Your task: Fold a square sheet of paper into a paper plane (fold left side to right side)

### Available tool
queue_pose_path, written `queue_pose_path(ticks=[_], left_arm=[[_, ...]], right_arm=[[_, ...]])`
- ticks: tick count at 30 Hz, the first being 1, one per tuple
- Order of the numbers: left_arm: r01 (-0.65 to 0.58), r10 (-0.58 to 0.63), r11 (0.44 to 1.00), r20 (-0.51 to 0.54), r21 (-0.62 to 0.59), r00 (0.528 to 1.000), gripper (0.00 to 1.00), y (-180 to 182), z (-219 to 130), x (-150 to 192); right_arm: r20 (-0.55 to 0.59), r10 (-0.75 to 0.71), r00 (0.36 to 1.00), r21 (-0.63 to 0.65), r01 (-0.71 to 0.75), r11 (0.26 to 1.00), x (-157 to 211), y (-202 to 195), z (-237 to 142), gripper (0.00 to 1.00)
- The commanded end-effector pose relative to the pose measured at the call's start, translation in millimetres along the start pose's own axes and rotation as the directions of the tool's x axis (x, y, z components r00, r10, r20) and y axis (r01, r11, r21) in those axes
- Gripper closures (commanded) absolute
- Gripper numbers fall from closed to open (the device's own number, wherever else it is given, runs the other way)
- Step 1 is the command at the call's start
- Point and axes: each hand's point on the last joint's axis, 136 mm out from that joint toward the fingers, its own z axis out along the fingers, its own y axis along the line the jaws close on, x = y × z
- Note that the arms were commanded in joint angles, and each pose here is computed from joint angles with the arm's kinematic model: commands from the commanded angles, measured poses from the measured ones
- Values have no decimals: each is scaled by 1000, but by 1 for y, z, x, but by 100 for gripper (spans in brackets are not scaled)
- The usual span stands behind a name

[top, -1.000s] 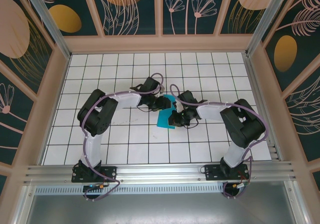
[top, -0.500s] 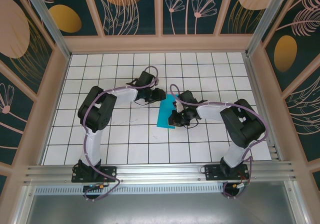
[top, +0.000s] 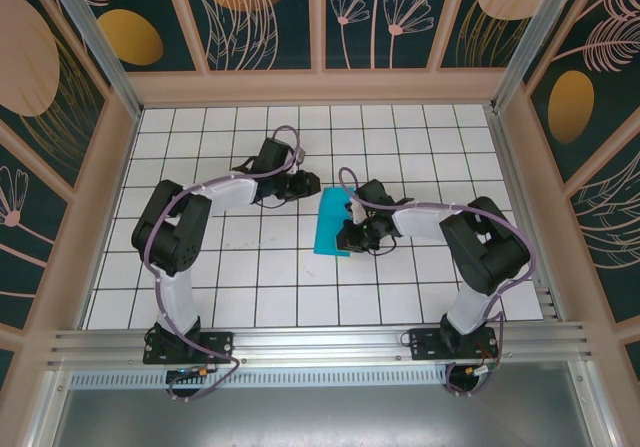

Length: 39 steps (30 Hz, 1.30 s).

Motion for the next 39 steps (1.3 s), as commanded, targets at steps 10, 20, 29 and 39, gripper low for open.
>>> queue_pose_path(ticks=[10,20,29,39], left_arm=[[-3,13,996,-109,89,994,65,-19,46,25],[-18,11,997,-83,-81,996,64,21,65,16],[0,-3,992,-27,-128,1000,63,38,65,-5],[8,-6,993,15,-120,1000,60,38,68,-38]], right_arm=[[-106,97,990,233,-70,970,37,-59,10,90],[-114,101,988,254,-69,965,39,-62,9,90],[-122,98,988,259,-64,964,41,-63,8,90],[-127,99,987,257,-64,964,43,-64,9,90]])
